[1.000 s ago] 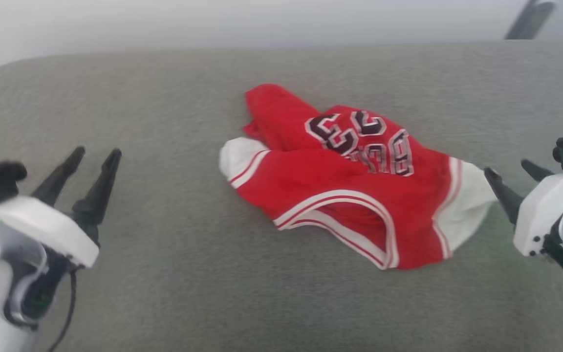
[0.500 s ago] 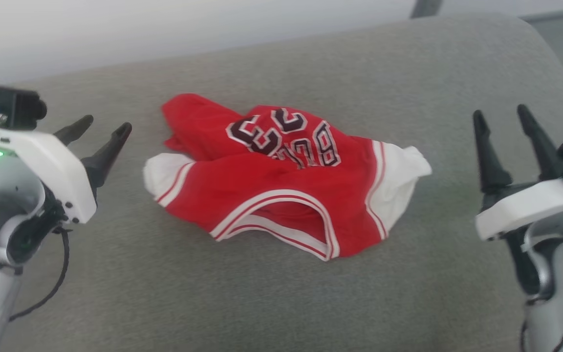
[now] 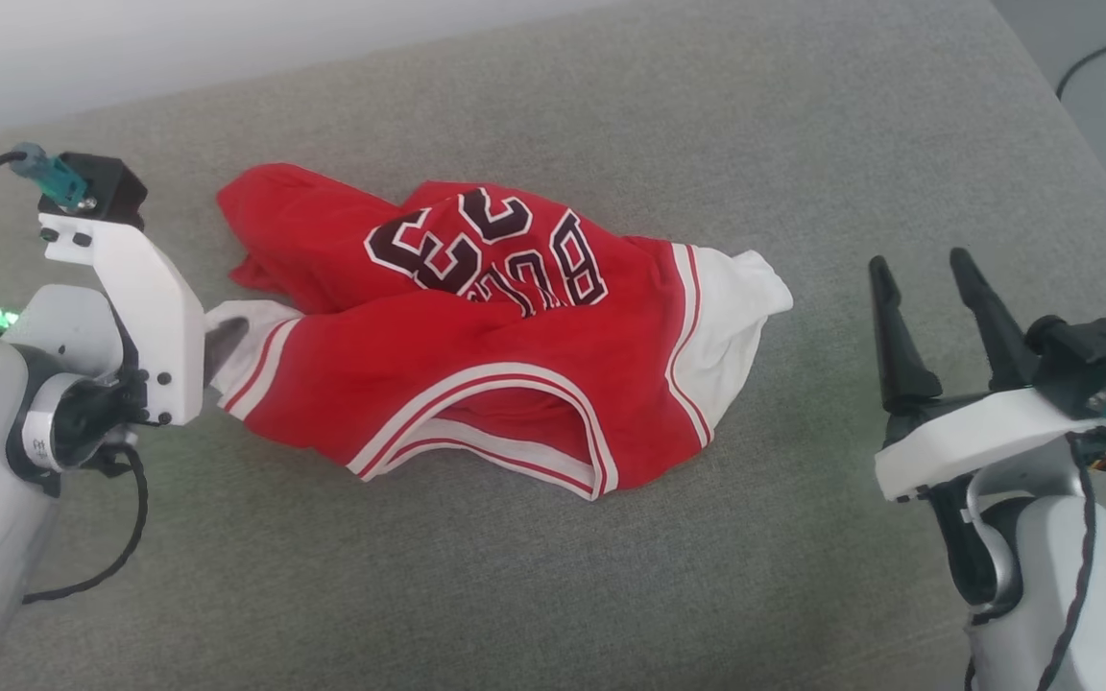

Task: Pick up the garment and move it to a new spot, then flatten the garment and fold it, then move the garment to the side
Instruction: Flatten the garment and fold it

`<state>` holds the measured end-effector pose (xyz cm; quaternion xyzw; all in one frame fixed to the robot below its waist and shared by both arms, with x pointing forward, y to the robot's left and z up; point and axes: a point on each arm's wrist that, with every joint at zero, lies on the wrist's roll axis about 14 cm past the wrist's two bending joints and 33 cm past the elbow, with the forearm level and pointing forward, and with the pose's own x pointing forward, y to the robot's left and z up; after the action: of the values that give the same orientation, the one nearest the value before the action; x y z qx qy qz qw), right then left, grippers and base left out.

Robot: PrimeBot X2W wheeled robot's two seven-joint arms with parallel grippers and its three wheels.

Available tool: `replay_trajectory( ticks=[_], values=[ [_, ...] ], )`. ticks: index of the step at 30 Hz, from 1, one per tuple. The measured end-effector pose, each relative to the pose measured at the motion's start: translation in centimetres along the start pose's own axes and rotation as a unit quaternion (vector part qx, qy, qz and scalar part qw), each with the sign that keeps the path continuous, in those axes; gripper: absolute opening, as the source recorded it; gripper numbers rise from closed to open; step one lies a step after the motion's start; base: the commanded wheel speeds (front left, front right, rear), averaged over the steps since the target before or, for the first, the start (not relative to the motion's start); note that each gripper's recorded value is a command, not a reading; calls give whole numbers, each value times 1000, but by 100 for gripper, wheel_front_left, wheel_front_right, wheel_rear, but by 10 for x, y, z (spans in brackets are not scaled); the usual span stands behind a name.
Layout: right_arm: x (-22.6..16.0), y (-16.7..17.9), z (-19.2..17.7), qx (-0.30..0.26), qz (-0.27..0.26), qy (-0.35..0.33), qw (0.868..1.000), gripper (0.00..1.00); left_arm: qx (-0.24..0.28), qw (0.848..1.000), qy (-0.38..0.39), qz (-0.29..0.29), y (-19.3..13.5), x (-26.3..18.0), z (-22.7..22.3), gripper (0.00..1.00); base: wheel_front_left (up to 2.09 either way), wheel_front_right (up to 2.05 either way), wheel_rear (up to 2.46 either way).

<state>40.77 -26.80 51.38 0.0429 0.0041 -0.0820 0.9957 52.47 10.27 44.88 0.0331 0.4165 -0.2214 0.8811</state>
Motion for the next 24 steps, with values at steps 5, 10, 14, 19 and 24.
replay_trajectory(
  ticks=[5,10,14,19,24],
  values=[
    [3,0,-8,1,-1,9,1000,100,-30,998,61,12,4,14,-22,100,0,0,0],
    [6,0,-13,0,-2,15,1000,100,-38,996,83,-2,-2,20,-28,0,0,0,0],
    [9,2,-16,2,0,16,1000,100,-45,996,83,4,4,19,-28,0,0,0,0],
    [14,5,-18,5,3,16,1000,100,-68,995,63,26,21,5,-29,0,0,0,0],
    [19,14,-20,6,14,18,1000,100,-90,993,59,52,37,-19,-50,0,0,0,0]
  ],
)
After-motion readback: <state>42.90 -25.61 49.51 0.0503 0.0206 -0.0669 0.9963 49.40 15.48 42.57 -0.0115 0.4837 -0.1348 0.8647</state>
